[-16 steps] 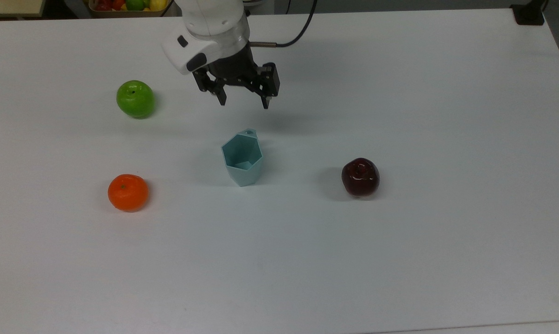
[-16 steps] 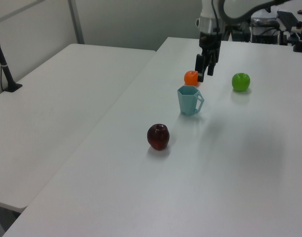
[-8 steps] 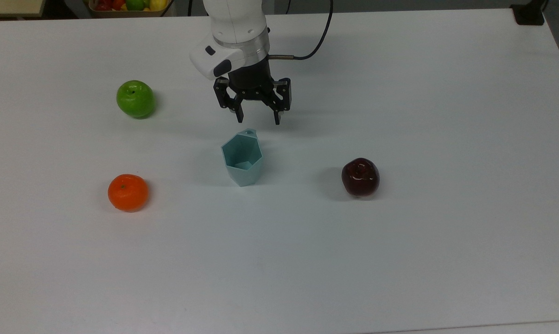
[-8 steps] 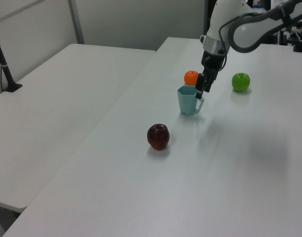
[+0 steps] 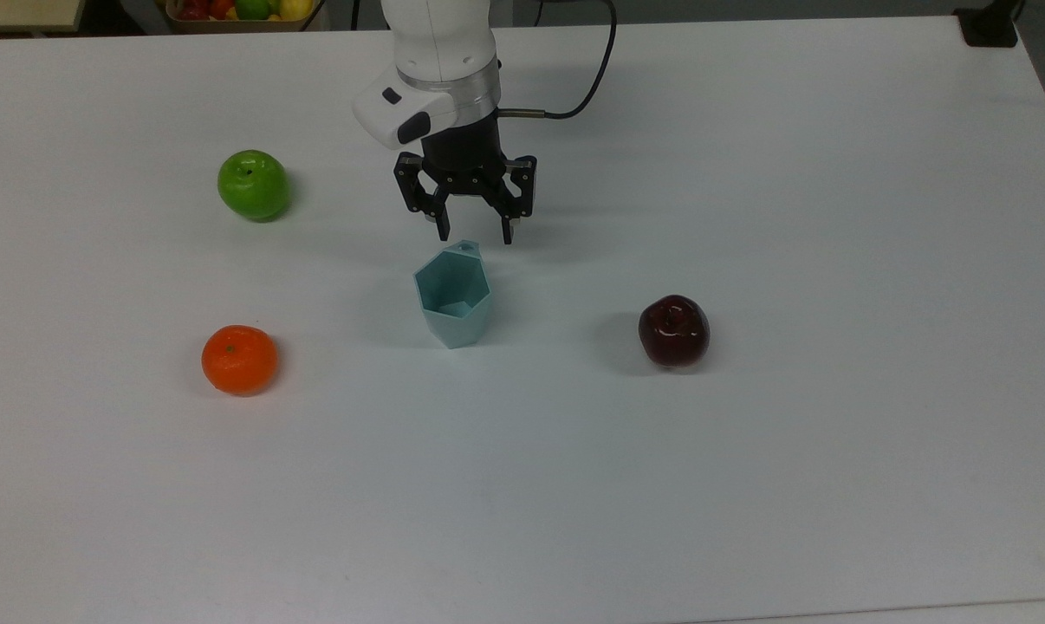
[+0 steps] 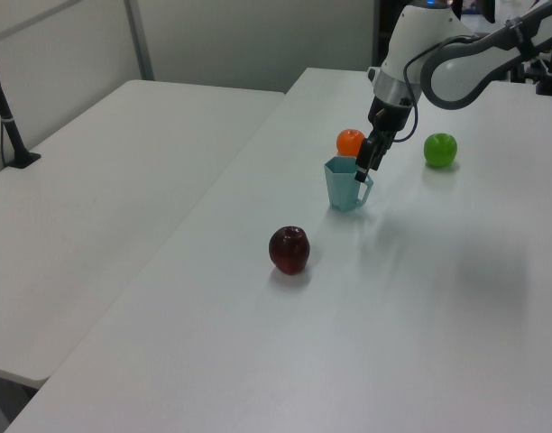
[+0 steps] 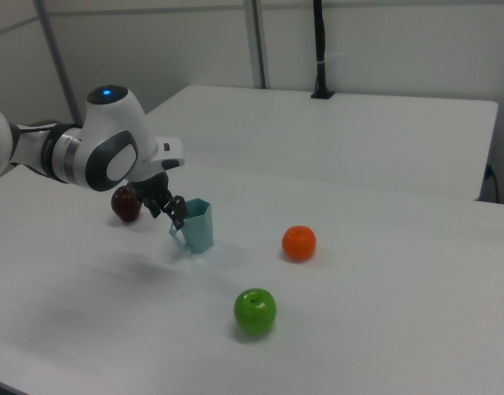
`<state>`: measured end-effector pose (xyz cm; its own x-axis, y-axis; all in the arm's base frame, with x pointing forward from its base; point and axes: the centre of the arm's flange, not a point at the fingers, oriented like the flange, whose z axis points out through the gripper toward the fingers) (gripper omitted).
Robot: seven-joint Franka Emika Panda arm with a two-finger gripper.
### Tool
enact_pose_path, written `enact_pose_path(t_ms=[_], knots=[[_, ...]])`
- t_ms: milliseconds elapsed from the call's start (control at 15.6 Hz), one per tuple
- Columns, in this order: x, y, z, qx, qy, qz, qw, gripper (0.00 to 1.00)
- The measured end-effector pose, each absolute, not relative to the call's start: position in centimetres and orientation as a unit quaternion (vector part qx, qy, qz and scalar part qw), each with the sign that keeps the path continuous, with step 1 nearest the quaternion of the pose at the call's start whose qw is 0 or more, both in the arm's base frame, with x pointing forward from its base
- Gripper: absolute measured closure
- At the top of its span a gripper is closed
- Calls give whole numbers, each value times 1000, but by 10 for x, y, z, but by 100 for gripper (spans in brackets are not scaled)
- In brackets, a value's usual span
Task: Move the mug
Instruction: 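Lower the gripper onto the mug rim and close it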
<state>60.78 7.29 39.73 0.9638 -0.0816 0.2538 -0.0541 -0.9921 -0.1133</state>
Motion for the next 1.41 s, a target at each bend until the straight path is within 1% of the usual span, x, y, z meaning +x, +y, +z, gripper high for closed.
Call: enact_pose_path(t_ms=[64,128,321,642,706,770,835,899,963,1027,1091,1220,1284,1412], knots=[[607,73,396,-990,30,-129,48,27],[607,73,392,-991,25,-127,42,30],[609,72,381,-992,15,-120,31,32],[609,72,372,-993,14,-114,29,33],[610,72,371,-993,14,-113,29,35],[610,72,370,-993,13,-113,28,35],[610,72,369,-993,12,-114,27,42],[610,72,368,-993,11,-115,26,45],[611,72,368,-993,10,-116,26,45],[611,72,367,-993,10,-116,25,50],[611,72,367,-993,9,-116,25,61],[612,72,366,-993,6,-119,22,65],[612,73,367,-993,4,-120,20,72],[612,73,367,-992,0,-121,17,72]])
